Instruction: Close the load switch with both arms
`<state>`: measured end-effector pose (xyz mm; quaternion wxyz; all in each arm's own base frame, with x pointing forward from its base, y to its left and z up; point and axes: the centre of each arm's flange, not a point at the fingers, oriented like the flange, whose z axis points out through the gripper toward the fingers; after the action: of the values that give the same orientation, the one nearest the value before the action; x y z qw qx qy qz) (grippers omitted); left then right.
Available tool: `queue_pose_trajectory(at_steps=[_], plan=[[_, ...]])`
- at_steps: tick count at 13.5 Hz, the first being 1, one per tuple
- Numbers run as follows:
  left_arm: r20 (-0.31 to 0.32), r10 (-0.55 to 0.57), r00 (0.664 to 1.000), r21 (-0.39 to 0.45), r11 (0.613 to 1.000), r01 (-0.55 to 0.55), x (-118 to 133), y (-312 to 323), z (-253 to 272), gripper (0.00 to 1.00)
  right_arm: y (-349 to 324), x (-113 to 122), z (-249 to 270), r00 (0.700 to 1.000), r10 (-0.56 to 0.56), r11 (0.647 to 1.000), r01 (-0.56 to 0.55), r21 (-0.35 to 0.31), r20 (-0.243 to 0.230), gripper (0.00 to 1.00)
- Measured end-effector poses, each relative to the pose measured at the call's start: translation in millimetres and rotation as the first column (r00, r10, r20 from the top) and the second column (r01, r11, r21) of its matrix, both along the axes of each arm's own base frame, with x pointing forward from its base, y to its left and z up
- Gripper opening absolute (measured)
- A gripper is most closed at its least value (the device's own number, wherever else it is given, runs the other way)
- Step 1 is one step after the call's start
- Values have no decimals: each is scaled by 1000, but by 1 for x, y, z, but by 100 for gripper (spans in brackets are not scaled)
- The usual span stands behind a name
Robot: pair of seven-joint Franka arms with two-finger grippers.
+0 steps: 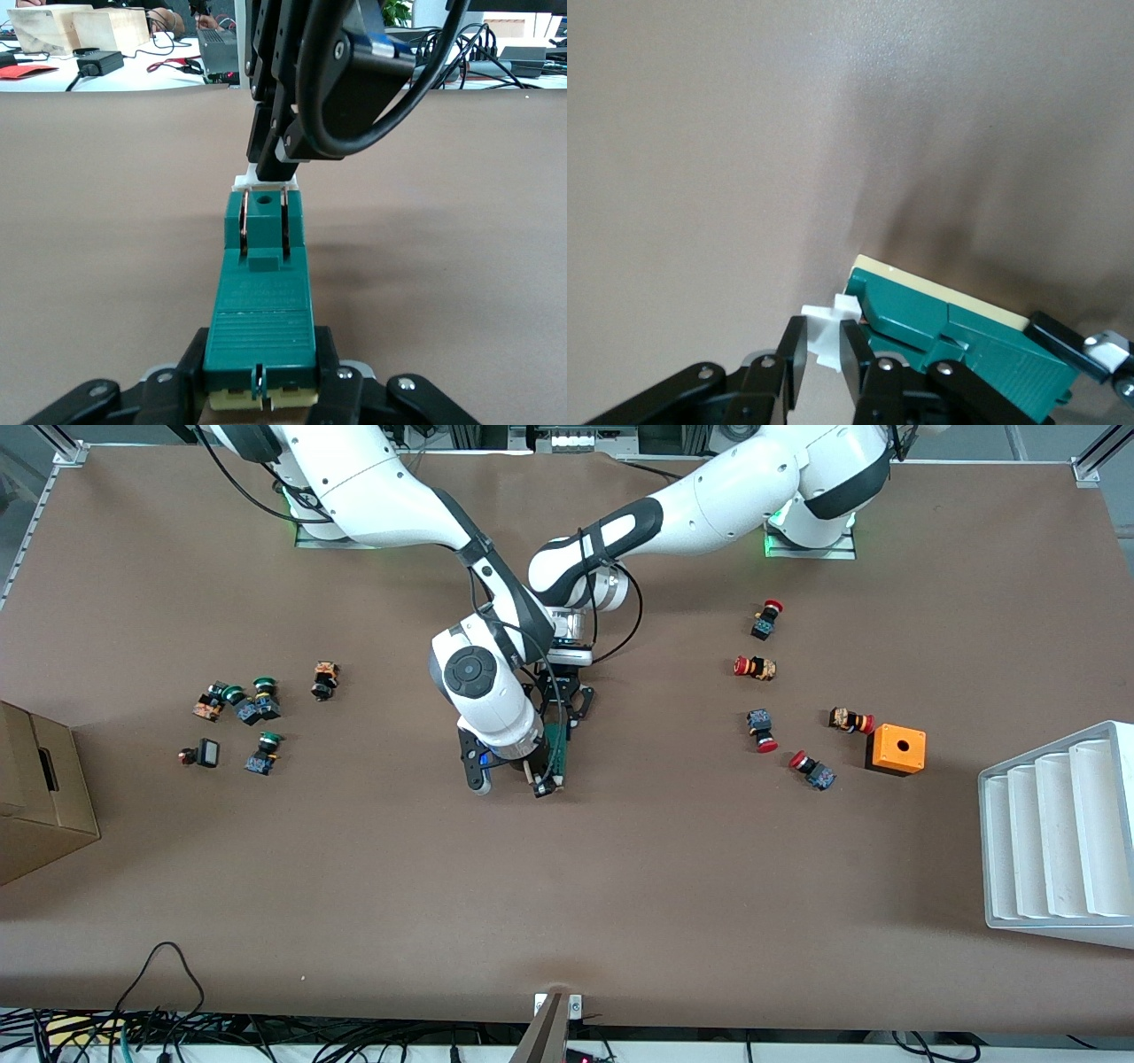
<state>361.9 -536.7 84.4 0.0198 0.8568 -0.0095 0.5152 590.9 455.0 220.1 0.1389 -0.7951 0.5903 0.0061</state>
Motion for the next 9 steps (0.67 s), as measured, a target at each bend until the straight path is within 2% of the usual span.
queue_pose_trajectory(at_steps=[1,2,5,8,9], plan=[[0,0,1000,0,1000,0,0,0,0,49,-1,1,1,1000,-2,1000,2,0,-1,28],[0,0,1000,0,1000,0,0,0,0,49,-4,4,4,1000,-6,1000,6,-1,-3,36],[0,0,1000,0,1000,0,0,0,0,49,-31,27,41,1000,27,1000,-27,-10,1,67],[0,0,1000,0,1000,0,0,0,0,49,-90,52,106,987,159,986,-161,-45,-32,98],[0,0,1000,0,1000,0,0,0,0,49,-112,57,127,975,215,975,-218,-52,-46,99]])
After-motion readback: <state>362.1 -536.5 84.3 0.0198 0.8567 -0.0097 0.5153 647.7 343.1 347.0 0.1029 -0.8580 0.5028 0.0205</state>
